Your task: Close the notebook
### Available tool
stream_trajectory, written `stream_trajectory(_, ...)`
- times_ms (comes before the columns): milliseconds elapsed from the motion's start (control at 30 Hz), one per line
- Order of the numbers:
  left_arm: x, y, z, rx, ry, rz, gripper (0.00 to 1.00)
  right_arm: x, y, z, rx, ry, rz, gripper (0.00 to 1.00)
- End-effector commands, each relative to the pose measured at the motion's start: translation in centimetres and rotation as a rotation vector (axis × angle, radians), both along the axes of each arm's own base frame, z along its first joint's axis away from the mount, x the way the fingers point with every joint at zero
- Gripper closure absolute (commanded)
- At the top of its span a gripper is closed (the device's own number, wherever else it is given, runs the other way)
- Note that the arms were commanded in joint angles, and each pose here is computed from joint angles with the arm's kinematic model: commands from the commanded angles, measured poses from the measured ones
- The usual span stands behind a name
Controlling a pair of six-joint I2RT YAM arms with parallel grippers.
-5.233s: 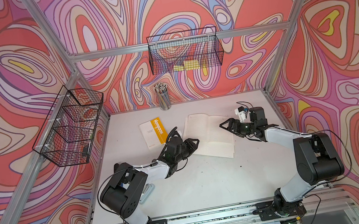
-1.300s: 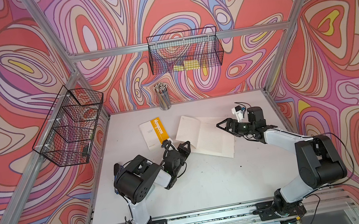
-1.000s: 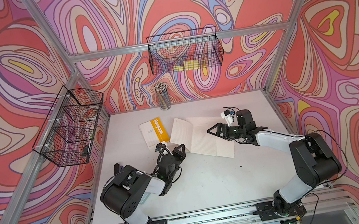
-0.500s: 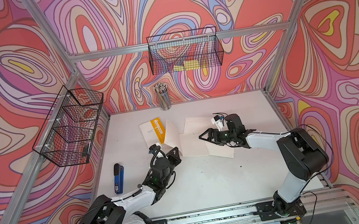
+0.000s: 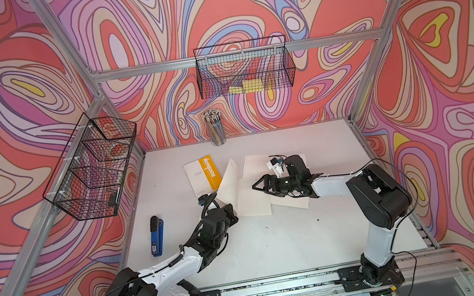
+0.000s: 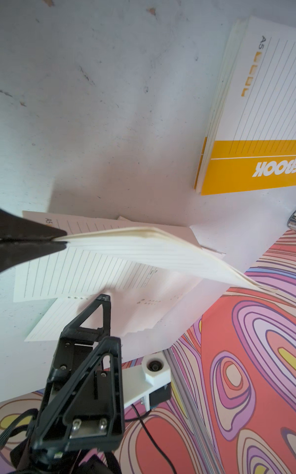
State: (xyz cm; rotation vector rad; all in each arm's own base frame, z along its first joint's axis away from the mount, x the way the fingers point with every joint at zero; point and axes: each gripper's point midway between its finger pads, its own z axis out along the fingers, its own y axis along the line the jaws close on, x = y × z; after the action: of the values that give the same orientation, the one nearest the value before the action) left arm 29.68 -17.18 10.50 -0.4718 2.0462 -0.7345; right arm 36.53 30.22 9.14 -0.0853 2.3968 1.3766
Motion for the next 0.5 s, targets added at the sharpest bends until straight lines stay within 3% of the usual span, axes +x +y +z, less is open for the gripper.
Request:
stream_trajectory(0, -0.1, -0.1, 0.2, 0.023, 0.003, -0.009, 1.0, 0.5, 0.5, -0.2, 0.0, -0.013, 0.001, 0.02)
stream_trajectory(333, -0.3, -0.8, 0.2, 0.058, 0.007, -0.073, 1.0, 0.2, 0.3, -2.9, -0.019, 0.028, -0.003, 0.02)
stream_trajectory(467, -0.5, -2.1, 0.6, 0.075, -0.012, -0.158, 1.0, 0.3, 0.2, -2.8, -0.022, 0.023, -0.005, 0.02)
